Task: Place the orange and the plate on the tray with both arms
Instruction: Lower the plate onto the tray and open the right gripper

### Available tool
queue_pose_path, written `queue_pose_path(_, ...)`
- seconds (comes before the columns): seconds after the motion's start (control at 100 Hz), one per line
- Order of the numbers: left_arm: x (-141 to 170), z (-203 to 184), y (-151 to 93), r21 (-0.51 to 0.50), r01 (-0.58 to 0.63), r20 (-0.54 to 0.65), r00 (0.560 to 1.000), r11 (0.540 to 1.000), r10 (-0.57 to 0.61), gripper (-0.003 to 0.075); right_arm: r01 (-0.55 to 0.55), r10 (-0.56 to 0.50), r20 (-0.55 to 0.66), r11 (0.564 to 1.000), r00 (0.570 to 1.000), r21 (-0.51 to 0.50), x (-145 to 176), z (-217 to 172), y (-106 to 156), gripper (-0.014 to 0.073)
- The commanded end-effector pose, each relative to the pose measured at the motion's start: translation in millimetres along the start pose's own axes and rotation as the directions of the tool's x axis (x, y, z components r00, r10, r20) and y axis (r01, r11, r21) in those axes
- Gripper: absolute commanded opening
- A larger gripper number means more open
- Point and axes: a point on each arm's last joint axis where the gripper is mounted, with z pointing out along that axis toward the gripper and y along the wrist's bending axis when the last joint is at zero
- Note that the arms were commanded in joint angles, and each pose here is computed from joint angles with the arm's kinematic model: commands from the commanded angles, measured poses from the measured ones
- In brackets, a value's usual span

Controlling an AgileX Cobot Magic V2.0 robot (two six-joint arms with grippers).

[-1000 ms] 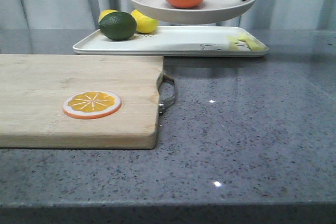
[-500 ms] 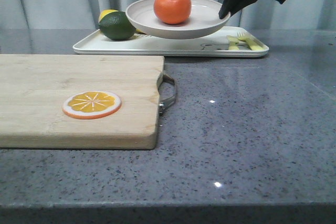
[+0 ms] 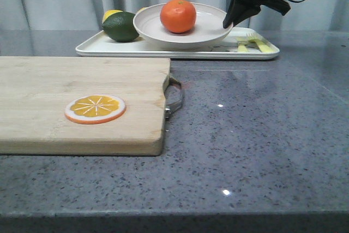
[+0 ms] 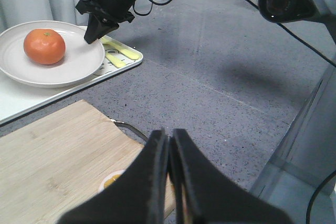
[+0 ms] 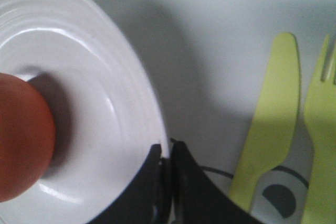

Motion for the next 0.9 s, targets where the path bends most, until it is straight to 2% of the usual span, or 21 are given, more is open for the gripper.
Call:
queue_pose_path(0.0,-14,-2,0,-0.003,0.009,0.093,0.996,1.0,-0.008,-0.002,0.013,-0.006,0.142,0.999,0.99,-0.051,-20,-36,20,-0.0058)
queue_pose_path(0.25,-14,-2,0,-0.003,0.009,0.093,0.996,1.0,-0.008,-0.002,0.012,-0.006,0.137,0.999,0.991,-0.038,-18,-27,15,-0.0054)
queue_pose_path(0.34,-14,-2,0,-0.003,0.009,0.093,0.996,1.0,-0.008,-0.002,0.013,-0.008,0.141,0.999,0.99,-0.035,-19,-27,15,-0.0021)
queue_pose_path(0.41,-14,-2,0,-0.003,0.009,0.093,0.996,1.0,-0.008,-0.002,0.018,-0.012,0.142,0.999,0.99,-0.035,-19,-27,15,0.0066)
queue_pose_path(0.52,-14,-2,0,-0.003,0.009,0.093,0.996,1.0,-0.008,-0.002,0.021,-0.015,0.159,0.999,0.987,-0.035,-20,-29,15,0.031)
queue_pose_path(0.58,-14,-2,0,-0.003,0.009,0.093,0.996,1.0,-0.008,-0.002,0.023,-0.017,0.172,0.999,0.985,-0.036,-22,-32,17,0.0403)
queue_pose_path(0.63,-14,-2,0,-0.003,0.009,0.093,0.996,1.0,-0.008,-0.002,0.027,-0.02,0.182,0.999,0.983,-0.037,-23,-36,19,0.0444)
queue_pose_path(0.75,-14,-2,0,-0.003,0.009,0.093,0.996,1.0,-0.008,-0.002,0.055,-0.052,0.198,0.998,0.979,-0.01,-26,-51,23,0.0439)
queue_pose_path(0.89,-14,-2,0,-0.003,0.009,0.093,0.996,1.0,-0.008,-0.002,0.132,-0.142,0.188,0.989,0.972,0.061,-26,-78,29,0.0372)
